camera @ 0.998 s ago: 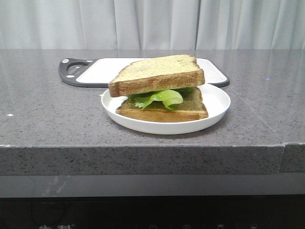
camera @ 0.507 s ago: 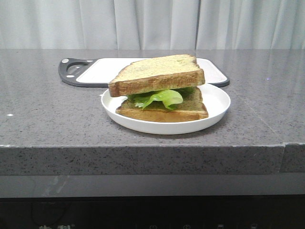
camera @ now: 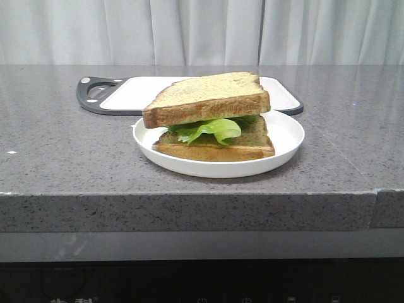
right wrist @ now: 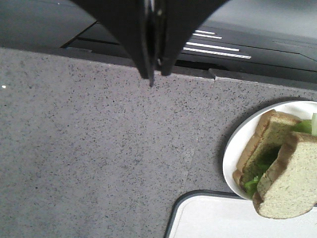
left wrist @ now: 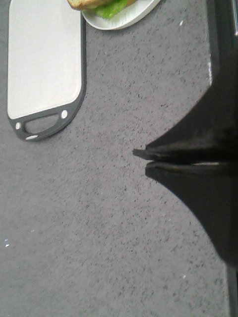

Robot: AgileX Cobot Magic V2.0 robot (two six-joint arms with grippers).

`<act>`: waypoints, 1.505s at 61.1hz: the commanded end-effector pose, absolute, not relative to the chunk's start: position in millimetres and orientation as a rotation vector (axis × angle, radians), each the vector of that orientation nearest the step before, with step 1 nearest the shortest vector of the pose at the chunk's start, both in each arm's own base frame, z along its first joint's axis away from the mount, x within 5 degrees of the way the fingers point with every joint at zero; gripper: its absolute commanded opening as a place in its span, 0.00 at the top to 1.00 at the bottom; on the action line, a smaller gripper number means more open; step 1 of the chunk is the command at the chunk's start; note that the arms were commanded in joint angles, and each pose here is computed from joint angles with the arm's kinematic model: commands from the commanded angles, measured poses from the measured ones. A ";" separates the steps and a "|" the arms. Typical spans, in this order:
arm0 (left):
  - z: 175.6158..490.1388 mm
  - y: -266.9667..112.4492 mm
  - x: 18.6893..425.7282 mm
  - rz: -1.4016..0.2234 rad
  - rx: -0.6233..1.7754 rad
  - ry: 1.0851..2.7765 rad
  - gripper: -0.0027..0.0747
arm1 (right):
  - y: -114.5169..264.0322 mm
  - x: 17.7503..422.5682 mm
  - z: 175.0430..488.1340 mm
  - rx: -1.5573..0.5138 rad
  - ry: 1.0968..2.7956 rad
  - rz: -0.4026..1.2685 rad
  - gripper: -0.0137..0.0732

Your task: Left arm grabs bread, right arm adds lettuce

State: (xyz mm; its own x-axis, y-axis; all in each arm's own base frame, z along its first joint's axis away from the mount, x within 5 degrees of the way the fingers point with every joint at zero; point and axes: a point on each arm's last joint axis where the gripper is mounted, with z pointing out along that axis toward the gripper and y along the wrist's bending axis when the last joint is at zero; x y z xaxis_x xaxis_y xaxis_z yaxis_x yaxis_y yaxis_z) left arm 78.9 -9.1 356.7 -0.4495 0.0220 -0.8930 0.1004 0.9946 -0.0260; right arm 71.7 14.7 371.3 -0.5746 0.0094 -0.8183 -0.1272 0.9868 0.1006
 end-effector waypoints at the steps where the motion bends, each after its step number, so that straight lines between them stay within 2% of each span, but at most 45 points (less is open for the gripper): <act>1: 363.2 -6.8 72.3 -0.060 0.088 1.857 0.99 | 14.2 74.9 381.3 -0.066 2.100 0.181 0.92; 10: 327.3 -6.6 61.9 -0.086 0.065 1.693 0.99 | 14.2 74.9 381.3 -0.066 2.100 0.181 0.92; 24: 261.4 -5.9 54.4 -0.135 0.016 1.556 0.99 | 14.2 74.9 381.3 -0.066 2.100 0.181 0.92; 37: 231.4 -4.0 52.8 -0.121 -0.003 1.468 0.99 | 14.2 74.9 381.3 -0.066 2.100 0.181 0.92; 51: 214.8 -2.3 54.0 -0.101 -0.023 1.426 0.99 | 14.2 74.8 381.1 -0.067 2.102 0.181 0.92; 92: 214.4 -2.4 54.2 -0.102 -0.023 1.436 0.99 | 14.2 74.8 381.1 -0.067 2.102 0.181 0.92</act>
